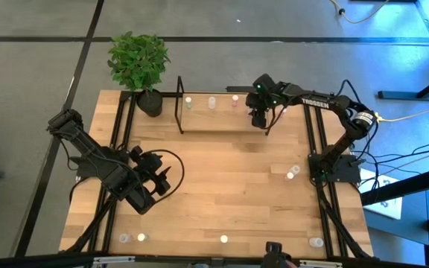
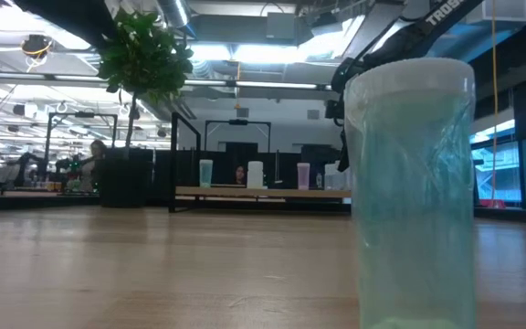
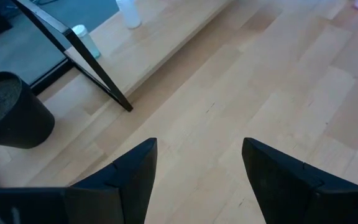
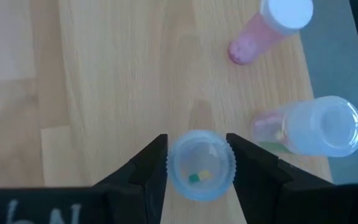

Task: Pick and place medicine bottles onto shelf by color
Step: Put the top transparent medicine bottle on the shelf aligned with the other transparent medicine bottle

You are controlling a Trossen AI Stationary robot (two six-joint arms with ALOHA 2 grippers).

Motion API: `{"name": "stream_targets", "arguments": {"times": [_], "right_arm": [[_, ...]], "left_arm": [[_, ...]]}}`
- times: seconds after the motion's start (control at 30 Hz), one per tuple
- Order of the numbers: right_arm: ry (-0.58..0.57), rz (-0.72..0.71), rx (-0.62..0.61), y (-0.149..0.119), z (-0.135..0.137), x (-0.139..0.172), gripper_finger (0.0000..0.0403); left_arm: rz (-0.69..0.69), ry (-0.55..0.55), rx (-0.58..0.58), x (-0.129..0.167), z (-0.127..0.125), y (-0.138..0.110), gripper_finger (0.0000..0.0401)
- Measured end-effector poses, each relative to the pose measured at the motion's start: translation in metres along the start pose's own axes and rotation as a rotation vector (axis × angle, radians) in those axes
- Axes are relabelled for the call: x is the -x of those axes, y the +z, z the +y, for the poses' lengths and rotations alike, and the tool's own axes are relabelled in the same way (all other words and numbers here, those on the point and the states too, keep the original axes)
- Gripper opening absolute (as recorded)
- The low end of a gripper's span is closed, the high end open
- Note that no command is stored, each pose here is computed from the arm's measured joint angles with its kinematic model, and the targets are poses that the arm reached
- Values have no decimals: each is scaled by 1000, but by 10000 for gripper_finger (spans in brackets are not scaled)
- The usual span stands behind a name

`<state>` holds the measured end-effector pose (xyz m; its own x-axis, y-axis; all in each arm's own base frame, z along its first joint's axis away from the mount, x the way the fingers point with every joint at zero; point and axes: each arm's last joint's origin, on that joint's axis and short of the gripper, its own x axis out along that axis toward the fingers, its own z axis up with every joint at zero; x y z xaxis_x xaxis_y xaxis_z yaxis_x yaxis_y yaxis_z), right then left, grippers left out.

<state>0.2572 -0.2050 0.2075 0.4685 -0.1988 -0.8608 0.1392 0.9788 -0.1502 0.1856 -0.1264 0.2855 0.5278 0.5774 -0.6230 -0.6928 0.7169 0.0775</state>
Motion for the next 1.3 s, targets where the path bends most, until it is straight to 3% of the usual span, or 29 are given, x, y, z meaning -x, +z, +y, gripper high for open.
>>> {"name": "stream_targets", "arguments": {"times": [0.67,0.93,1.17,1.3], "right_arm": [[6,-6,-20,0,0,0,157],[4,4,-17,-1,1,-1,198],[-100,59,-17,-2,-2,-1,236],[-104,62,-17,-2,-2,-1,240]], "left_arm": [[1,0,-1,0,0,0,230],[1,0,-1,0,0,0,230],[1,0,0,0,0,0,230],[1,0,-1,0,0,0,230]]}}
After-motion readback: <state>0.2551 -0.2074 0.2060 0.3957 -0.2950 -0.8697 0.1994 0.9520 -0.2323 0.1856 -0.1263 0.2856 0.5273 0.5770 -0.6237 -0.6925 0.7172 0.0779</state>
